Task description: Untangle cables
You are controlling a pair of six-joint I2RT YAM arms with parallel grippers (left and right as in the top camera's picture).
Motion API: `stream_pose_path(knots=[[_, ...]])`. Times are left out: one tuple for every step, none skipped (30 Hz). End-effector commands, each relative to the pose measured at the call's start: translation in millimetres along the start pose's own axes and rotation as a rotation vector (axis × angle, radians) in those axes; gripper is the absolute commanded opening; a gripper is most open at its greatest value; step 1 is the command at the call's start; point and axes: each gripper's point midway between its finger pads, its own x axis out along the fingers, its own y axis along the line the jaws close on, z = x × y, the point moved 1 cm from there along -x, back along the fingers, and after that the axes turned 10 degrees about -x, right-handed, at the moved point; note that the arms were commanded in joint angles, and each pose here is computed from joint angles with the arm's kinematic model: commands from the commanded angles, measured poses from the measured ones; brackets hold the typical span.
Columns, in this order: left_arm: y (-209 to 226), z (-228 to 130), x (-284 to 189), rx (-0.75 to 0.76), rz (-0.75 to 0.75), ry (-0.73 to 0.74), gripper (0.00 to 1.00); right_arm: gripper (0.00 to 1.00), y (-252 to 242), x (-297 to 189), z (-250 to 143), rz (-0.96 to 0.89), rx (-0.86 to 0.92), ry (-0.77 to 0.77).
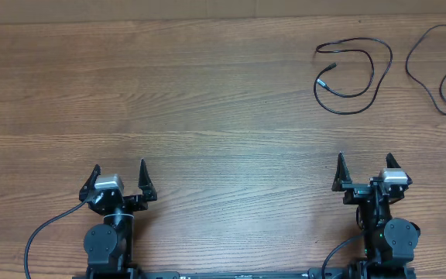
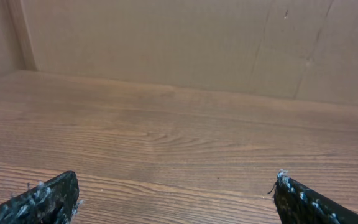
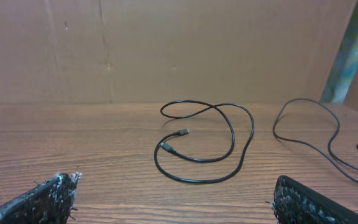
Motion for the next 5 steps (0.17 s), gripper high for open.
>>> stream_pose_path(knots=[[1.9,0.4,0.0,0.021,0.008,-0.006,0.99,1.00,-2.1,0.0,-1.8,-0.014,-0.002,-0.004],[1.8,0.5,-0.1,0.021,0.007,-0.006,1.00,1.00,-2.1,0.0,-1.8,-0.014,-0.002,-0.004],[1.8,0.5,-0.1,0.021,0.007,-0.006,1.00,1.00,-2.1,0.0,-1.6,-0.014,-0.002,-0.004],[1.8,0.5,-0.1,0.021,0.007,-0.006,1.00,1.00,-2.1,0.0,-1.6,-0.014,-0.002,-0.004],[1.8,0.5,-0.1,0.021,0.007,-0.006,1.00,1.00,-2.1,0.0,-1.6,-0.014,-0.002,-0.004]])
